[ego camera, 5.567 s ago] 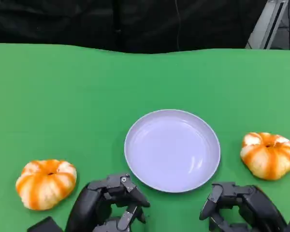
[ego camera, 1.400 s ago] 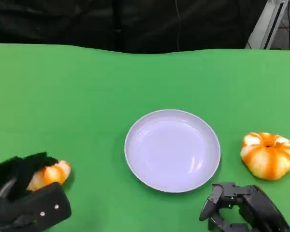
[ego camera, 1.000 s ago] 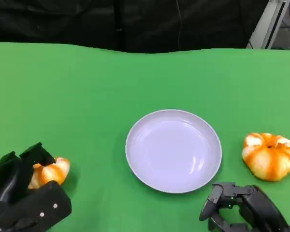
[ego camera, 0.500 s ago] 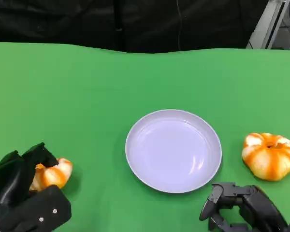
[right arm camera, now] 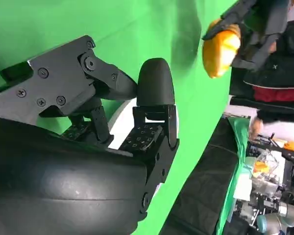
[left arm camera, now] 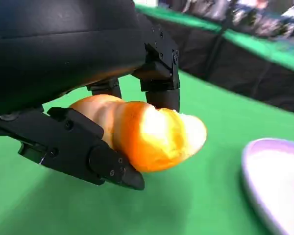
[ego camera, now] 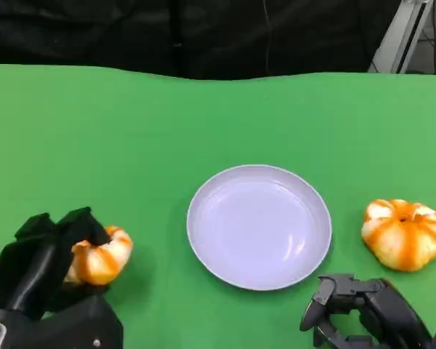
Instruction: Grasp the bread from the table and place it into the plate.
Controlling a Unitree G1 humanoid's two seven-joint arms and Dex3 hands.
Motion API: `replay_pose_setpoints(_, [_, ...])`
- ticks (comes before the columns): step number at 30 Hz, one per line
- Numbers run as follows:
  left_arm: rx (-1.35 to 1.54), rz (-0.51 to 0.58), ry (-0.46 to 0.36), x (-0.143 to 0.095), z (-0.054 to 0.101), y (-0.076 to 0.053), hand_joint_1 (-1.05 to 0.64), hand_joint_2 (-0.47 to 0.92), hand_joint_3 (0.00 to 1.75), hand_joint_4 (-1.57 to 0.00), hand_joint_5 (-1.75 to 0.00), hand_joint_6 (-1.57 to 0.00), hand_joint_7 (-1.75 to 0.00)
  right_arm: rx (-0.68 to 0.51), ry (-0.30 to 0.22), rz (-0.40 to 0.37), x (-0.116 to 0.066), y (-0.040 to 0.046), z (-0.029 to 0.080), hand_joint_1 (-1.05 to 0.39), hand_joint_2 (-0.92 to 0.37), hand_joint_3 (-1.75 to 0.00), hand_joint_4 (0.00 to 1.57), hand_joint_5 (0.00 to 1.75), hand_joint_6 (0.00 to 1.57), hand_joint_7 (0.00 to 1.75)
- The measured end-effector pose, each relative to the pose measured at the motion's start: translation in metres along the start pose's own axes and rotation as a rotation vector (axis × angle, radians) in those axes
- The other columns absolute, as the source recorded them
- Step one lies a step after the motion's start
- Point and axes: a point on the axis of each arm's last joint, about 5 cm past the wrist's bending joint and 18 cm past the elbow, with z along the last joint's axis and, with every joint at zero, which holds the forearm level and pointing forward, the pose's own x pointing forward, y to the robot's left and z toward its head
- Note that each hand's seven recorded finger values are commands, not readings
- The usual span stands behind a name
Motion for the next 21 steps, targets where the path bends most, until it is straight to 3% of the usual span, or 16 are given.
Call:
replay_pose_setpoints(6, [0.000,0.055,-0.097,0.003,0.020,0.009,-0.05,0.85,0.00,-0.49,-1.75,-0.42,-1.75,0.001,0.001,0.001,0.000,0.0002,0.000,-0.14,-0.62,-0.95,0.83,1.45,0.86,1.14])
replay_pose_setpoints(12, [-0.004,0.057,-0.110,0.004,0.024,0.010,-0.04,0.86,0.00,-0.49,-1.75,-0.43,-1.75,0.001,0.001,0.001,0.000,0.0001,0.000,-0.14,-0.62,-0.96,0.83,1.45,0.86,1.15])
replay_pose_setpoints(21, [-0.073,0.063,-0.283,0.029,0.066,0.007,-0.05,0.85,0.00,-0.50,-1.75,-0.44,-1.75,-0.002,-0.004,-0.004,0.002,0.0016,-0.001,-0.13,-0.62,-0.95,0.83,1.45,0.86,1.14])
